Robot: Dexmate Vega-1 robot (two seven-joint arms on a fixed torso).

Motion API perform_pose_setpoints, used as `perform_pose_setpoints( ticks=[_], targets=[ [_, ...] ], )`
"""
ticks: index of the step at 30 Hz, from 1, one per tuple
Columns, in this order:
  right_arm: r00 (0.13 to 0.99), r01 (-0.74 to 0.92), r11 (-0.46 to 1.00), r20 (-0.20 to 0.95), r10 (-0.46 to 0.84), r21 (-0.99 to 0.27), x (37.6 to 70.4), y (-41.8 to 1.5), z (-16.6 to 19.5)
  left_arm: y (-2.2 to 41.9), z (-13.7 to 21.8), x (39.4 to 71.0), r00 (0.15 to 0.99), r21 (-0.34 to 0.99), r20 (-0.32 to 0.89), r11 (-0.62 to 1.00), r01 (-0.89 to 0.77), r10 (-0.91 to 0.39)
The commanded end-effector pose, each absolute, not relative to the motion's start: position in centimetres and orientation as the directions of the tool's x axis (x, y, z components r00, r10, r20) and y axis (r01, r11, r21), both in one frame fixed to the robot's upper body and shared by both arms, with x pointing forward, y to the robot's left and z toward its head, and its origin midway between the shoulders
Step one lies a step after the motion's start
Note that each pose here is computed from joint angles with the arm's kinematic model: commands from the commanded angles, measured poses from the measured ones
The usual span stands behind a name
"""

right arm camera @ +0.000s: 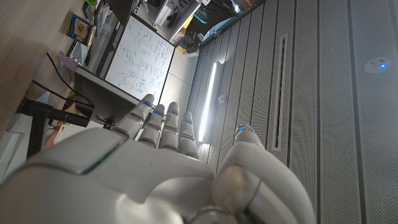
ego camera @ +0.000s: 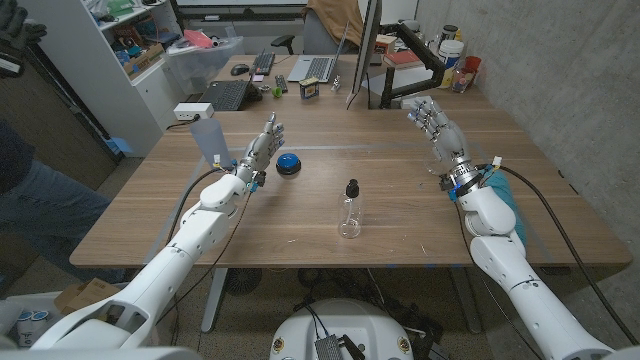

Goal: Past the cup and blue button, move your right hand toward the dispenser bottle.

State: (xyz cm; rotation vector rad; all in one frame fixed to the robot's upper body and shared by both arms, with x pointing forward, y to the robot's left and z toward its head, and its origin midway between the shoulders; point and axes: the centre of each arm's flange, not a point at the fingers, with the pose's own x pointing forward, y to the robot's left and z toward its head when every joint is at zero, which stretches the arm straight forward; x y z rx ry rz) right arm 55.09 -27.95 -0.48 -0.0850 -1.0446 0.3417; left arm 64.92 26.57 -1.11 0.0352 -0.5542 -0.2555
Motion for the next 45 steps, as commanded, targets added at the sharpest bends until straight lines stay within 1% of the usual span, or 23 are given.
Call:
perform_pose_setpoints(
  ticks=[1,28,45],
  targets=[
    [0.417,-0.247,0.937,0.846,0.332,-0.246,54.2,-27.7,-0.2,26.5,-1.0,65.1,0.82,0.107,0.513,0.967,0.231,-0.252],
    [0.317,-0.248,0.913,0.864,0.392,-0.323,52.0,-26.3,1.1,26.3,-0.9,65.8,0.826,0.11,0.502,0.966,0.234,-0.257],
    [0.27,-0.23,0.901,0.865,0.423,-0.369,50.7,-25.8,1.6,26.2,-0.6,65.7,0.823,0.125,0.503,0.965,0.232,-0.264]
  ],
)
